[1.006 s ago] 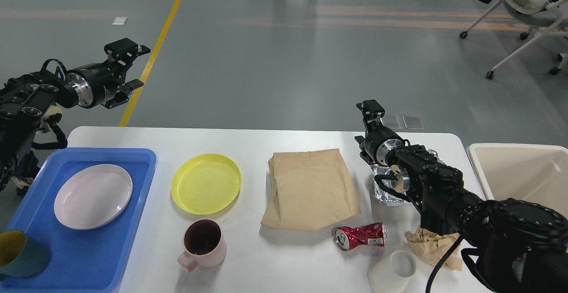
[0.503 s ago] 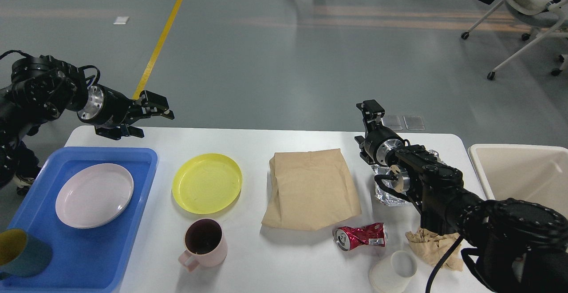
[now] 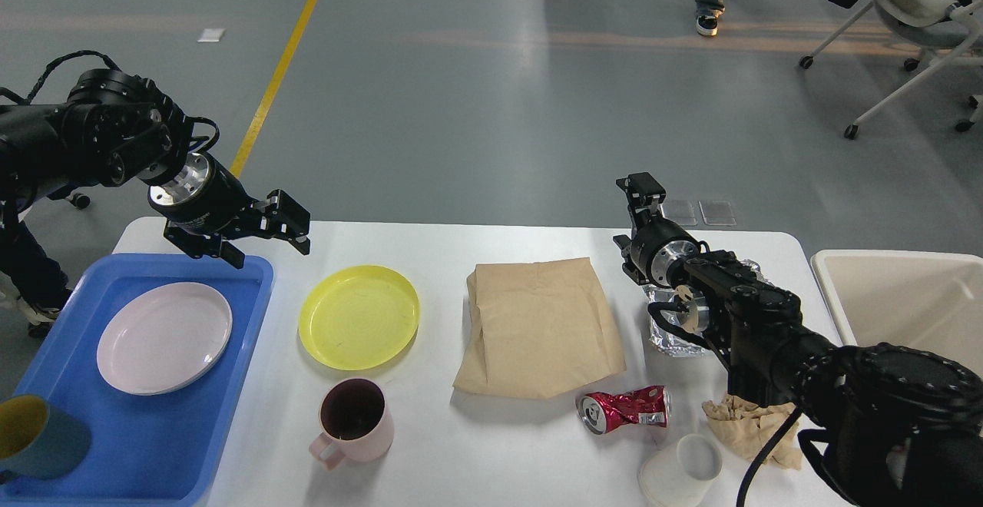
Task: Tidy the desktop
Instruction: 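Lower the left gripper and grasp the pink mug by its rim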
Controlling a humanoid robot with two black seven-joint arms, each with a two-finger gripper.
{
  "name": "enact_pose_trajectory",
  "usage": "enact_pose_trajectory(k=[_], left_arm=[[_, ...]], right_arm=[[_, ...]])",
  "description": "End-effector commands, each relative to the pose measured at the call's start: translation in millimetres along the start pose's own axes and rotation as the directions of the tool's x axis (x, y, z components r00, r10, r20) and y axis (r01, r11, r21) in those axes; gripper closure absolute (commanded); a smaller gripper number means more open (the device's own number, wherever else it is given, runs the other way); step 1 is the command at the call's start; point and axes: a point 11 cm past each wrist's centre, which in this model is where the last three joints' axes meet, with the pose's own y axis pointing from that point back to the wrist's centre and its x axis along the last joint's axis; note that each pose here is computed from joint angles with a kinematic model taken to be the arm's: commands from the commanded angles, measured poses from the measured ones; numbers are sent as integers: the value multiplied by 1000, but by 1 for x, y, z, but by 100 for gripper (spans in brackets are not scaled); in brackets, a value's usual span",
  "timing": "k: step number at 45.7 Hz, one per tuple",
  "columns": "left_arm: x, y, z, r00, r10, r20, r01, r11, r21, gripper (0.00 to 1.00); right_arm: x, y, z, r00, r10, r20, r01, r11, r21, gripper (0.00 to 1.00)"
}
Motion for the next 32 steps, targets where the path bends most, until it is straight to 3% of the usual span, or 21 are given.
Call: enact_pose_trajectory(k=[1, 7, 12, 32], left_arm=[[-22, 3, -5, 995, -97, 19, 94, 991, 95, 4], [-73, -31, 15, 953, -296, 65, 283, 946, 160, 4], [-92, -49, 33, 923, -370, 108, 346, 919, 189, 4], [-97, -73, 34, 918, -380, 112, 359, 918, 170, 4]], right_arm=[[0, 0, 0, 1000, 0, 0, 0, 1000, 0, 0], [0, 0, 0, 1000, 1, 0, -1, 1000, 0, 0], [0, 0, 0, 1000, 0, 0, 0, 1000, 0, 0], [0, 0, 0, 1000, 0, 0, 0, 1000, 0, 0]])
